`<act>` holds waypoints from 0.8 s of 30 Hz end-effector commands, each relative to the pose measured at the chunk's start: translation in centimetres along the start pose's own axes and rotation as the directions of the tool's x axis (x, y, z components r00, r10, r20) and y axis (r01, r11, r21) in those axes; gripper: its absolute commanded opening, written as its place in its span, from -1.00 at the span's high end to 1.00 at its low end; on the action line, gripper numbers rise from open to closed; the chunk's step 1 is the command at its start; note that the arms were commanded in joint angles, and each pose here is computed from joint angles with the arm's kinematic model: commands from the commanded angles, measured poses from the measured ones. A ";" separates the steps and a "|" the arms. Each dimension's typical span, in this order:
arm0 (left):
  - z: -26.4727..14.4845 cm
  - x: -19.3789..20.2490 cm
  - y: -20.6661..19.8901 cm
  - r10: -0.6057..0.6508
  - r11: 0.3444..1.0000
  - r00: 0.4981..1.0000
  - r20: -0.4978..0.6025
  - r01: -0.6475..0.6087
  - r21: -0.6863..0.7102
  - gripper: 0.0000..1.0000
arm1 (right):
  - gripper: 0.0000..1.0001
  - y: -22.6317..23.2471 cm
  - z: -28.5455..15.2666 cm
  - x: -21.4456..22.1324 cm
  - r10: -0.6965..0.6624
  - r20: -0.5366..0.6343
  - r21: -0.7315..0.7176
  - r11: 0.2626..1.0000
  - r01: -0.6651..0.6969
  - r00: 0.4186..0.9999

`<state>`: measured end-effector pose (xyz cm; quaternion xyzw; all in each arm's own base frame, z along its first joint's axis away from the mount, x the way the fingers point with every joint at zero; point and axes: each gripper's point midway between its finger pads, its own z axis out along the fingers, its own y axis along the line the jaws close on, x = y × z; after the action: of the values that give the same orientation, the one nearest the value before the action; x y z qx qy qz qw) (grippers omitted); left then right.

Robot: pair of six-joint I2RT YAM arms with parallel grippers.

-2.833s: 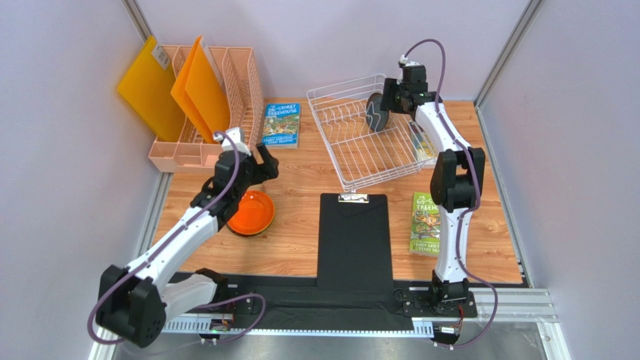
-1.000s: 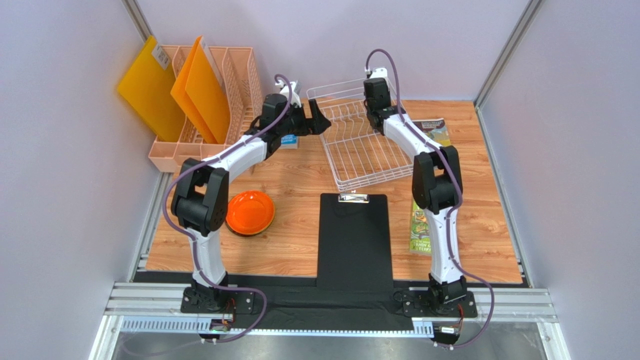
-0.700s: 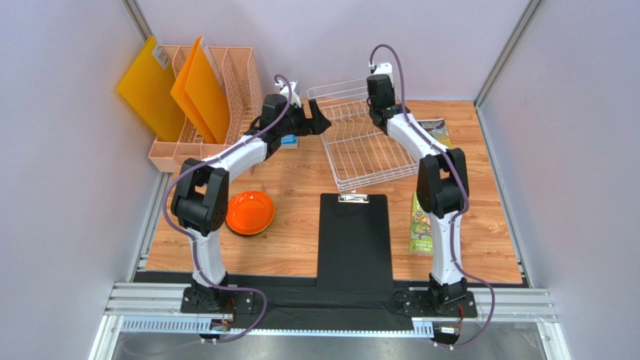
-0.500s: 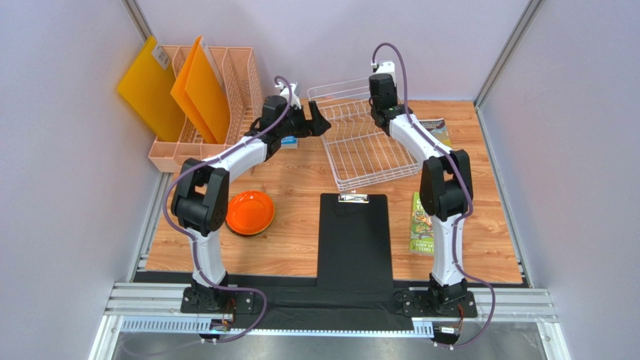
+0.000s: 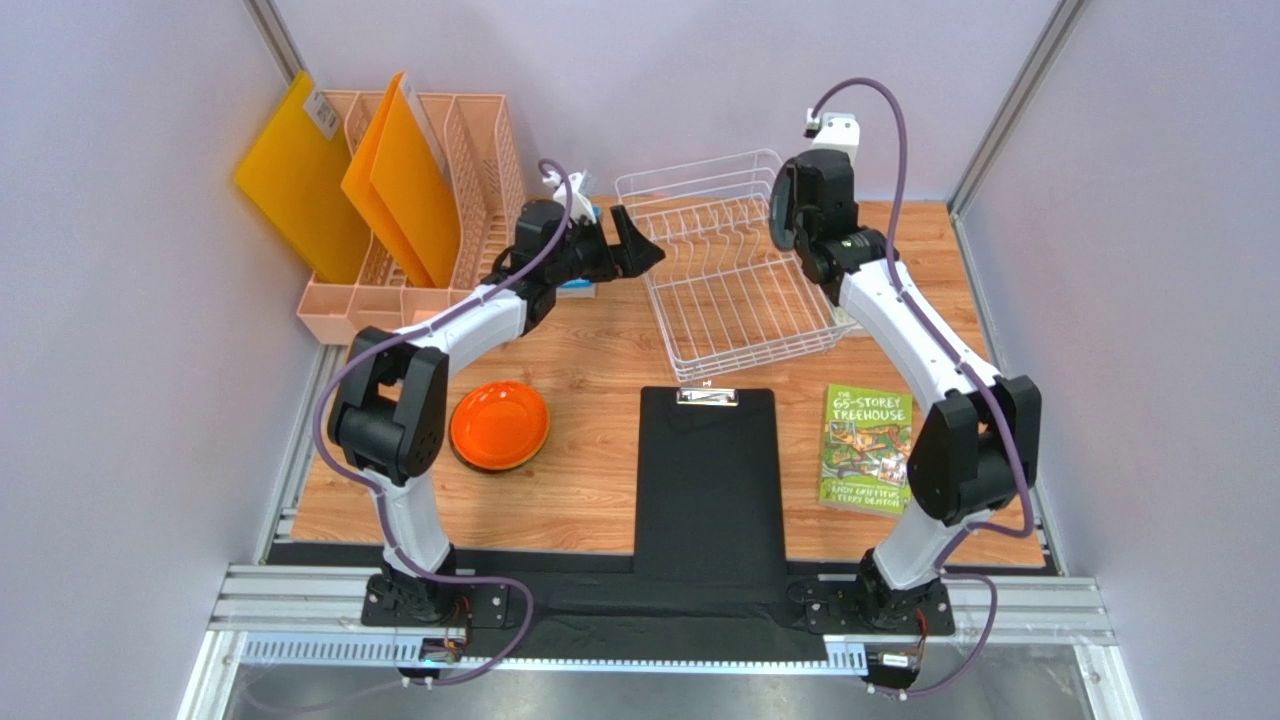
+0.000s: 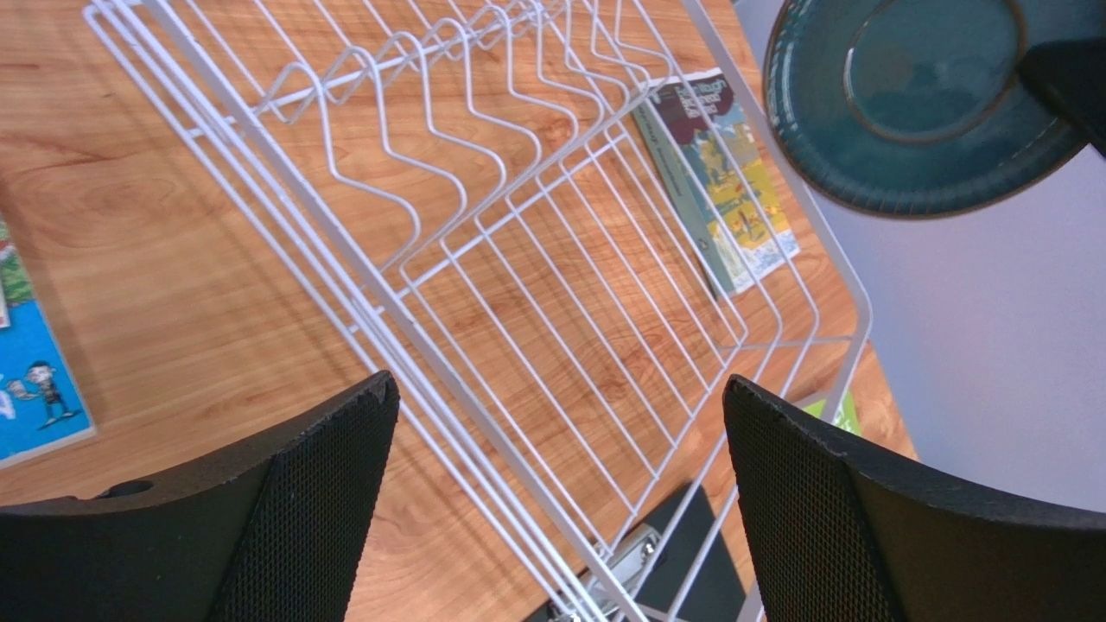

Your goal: Unload the plates from the dish rack

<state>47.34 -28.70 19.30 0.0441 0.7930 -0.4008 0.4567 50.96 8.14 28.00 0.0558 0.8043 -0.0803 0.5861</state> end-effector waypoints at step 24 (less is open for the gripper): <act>-2.4 0.0 -4.6 -0.059 0.984 0.995 0.085 0.044 0.172 -0.99 | 1.00 11.1 -12.3 1.0 0.487 -0.306 -0.687 0.482 -0.544 0.818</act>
<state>44.06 -30.07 18.06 0.0351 0.7785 -0.4544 0.4315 41.27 20.28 22.33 0.0568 0.8183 0.3447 0.4564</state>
